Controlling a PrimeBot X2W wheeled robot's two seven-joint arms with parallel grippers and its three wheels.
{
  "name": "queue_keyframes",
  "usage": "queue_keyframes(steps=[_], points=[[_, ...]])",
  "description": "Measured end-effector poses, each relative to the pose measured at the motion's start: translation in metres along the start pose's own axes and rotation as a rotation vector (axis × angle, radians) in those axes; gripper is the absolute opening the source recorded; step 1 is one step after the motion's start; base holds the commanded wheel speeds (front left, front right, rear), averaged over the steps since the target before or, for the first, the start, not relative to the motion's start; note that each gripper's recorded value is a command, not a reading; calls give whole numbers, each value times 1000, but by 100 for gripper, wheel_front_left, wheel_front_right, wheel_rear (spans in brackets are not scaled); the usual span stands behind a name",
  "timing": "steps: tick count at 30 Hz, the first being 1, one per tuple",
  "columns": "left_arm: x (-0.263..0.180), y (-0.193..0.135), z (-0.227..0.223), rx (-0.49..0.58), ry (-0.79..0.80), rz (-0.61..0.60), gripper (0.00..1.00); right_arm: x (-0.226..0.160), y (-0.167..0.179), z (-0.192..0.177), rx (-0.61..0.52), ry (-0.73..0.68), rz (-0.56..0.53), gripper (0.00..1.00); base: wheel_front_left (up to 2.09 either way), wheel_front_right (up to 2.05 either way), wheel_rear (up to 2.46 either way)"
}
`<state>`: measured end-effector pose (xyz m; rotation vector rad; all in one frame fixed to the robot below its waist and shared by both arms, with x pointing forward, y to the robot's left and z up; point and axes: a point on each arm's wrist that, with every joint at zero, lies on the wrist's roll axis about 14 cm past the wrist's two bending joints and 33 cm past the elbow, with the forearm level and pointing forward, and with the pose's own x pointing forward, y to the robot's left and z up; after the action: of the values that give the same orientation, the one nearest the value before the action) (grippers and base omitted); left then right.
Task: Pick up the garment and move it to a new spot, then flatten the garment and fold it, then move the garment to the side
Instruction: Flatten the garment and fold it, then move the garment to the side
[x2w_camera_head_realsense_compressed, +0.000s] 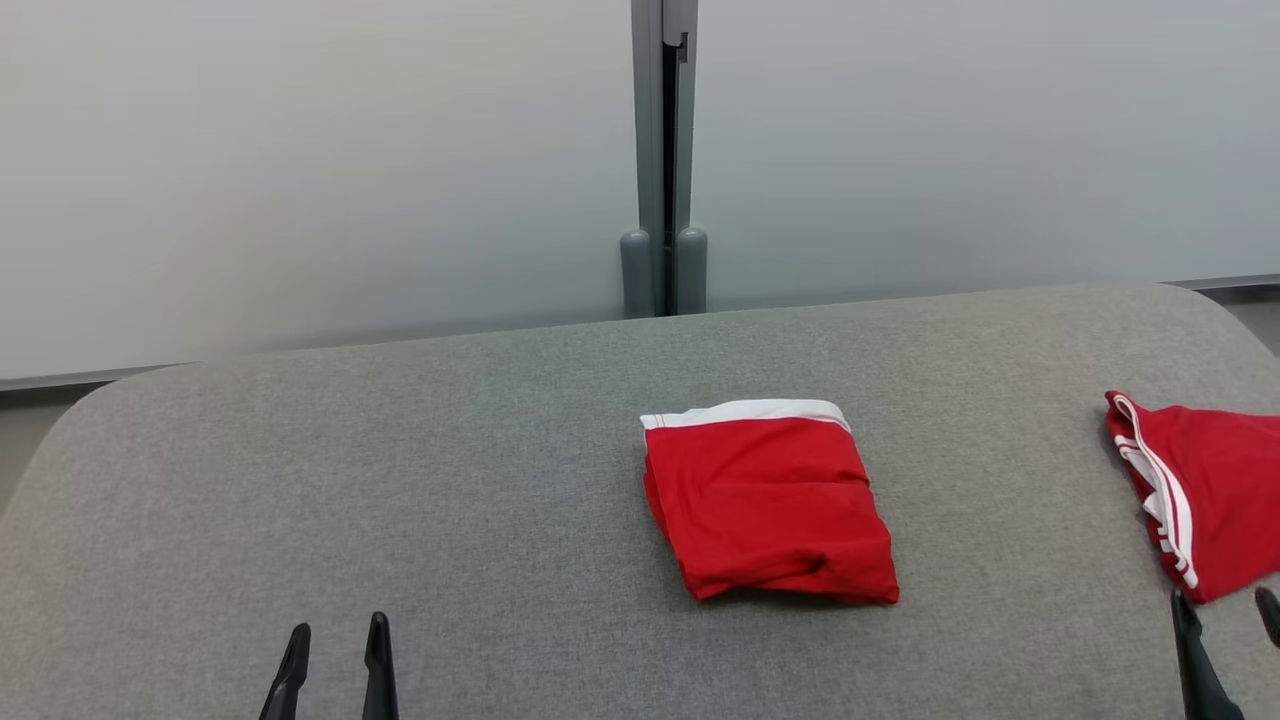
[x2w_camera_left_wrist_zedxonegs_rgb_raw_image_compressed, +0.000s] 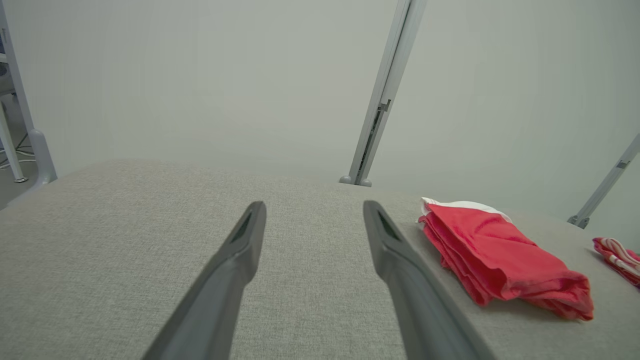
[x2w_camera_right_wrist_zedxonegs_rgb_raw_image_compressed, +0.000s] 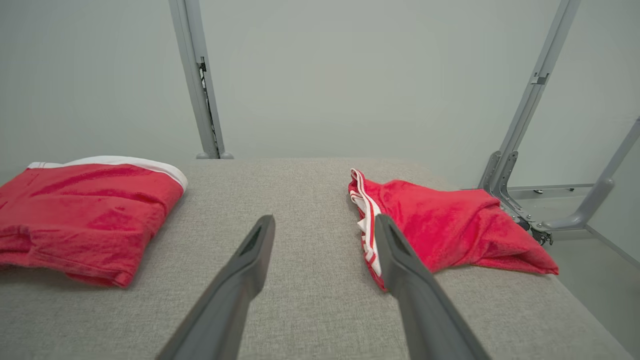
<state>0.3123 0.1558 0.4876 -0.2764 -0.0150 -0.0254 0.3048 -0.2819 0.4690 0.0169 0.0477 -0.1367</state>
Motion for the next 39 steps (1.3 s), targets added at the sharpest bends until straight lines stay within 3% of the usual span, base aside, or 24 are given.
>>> queue_keyframes(steps=[8,15,16,19,21,23,34,39], points=[[-1,2,1,0,-2,5,100,-6,1,-4,25,2,-33,100,0,0,0],[-1,-1,-1,2,3,-2,100,30,42,20,95,-51,95,100,0,0,0],[0,-1,-2,2,7,-3,100,46,68,22,138,1,178,100,0,0,0],[0,-3,-8,5,25,-5,100,68,96,24,148,107,290,100,0,0,0],[-1,-4,-11,0,36,-7,100,83,108,26,201,170,325,100,0,0,0],[1,-4,-12,-3,39,-3,100,90,122,15,185,266,376,100,0,0,0],[8,13,-17,-9,57,70,100,123,169,-40,233,541,451,100,0,0,0],[6,24,-21,-2,74,115,100,118,192,-74,269,674,480,100,0,0,0]])
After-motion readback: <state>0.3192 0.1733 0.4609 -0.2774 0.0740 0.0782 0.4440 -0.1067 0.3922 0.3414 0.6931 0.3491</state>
